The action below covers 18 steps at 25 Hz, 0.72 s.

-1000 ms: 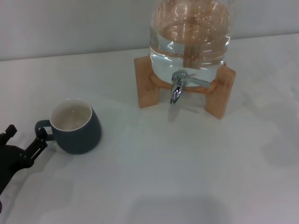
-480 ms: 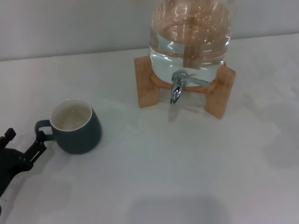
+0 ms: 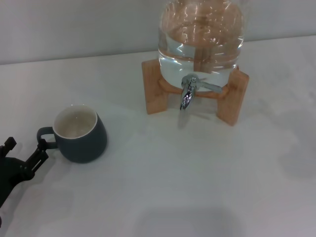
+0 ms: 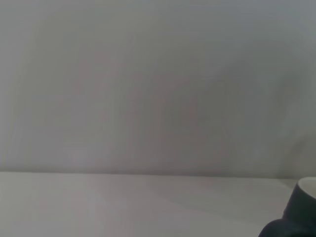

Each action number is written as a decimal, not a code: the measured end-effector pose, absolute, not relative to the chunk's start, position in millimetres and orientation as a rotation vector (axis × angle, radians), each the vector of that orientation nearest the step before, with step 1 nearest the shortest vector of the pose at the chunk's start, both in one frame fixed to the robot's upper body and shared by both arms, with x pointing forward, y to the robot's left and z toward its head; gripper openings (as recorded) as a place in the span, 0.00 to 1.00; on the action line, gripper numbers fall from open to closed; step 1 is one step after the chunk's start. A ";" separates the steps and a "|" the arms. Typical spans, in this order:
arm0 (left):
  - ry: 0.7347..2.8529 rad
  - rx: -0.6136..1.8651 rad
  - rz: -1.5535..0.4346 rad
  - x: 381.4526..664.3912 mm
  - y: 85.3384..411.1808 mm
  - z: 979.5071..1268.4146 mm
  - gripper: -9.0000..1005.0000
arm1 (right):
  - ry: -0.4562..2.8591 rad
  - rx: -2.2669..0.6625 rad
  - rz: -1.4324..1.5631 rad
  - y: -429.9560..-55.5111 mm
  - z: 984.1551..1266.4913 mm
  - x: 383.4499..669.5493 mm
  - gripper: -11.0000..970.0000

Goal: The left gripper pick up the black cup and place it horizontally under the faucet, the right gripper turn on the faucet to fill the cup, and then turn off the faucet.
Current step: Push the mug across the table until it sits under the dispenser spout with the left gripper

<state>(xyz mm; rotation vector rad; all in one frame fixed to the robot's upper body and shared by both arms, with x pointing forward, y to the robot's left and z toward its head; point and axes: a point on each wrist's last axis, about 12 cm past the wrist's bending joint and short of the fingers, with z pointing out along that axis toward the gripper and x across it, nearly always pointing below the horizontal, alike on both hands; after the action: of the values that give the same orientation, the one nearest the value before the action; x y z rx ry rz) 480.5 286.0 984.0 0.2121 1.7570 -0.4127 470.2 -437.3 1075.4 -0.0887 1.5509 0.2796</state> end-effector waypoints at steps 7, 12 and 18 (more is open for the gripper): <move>1.754 0.212 -0.416 481.7 285.4 984.6 0.86 | 1.552 -0.089 0.277 -438.2 1075.3 469.2 0.88; 1.751 0.212 -0.419 481.8 285.0 985.1 0.86 | 1.552 -0.089 0.278 -438.3 1075.2 468.6 0.88; 1.750 0.208 -0.418 482.0 285.2 985.1 0.86 | 1.551 -0.091 0.277 -438.7 1075.6 468.3 0.88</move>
<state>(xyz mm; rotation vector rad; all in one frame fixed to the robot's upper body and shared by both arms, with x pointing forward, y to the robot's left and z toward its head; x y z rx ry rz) 482.0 285.2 985.1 0.2078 1.7504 -0.4177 468.3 -438.7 1075.6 -0.0909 1.5512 0.2774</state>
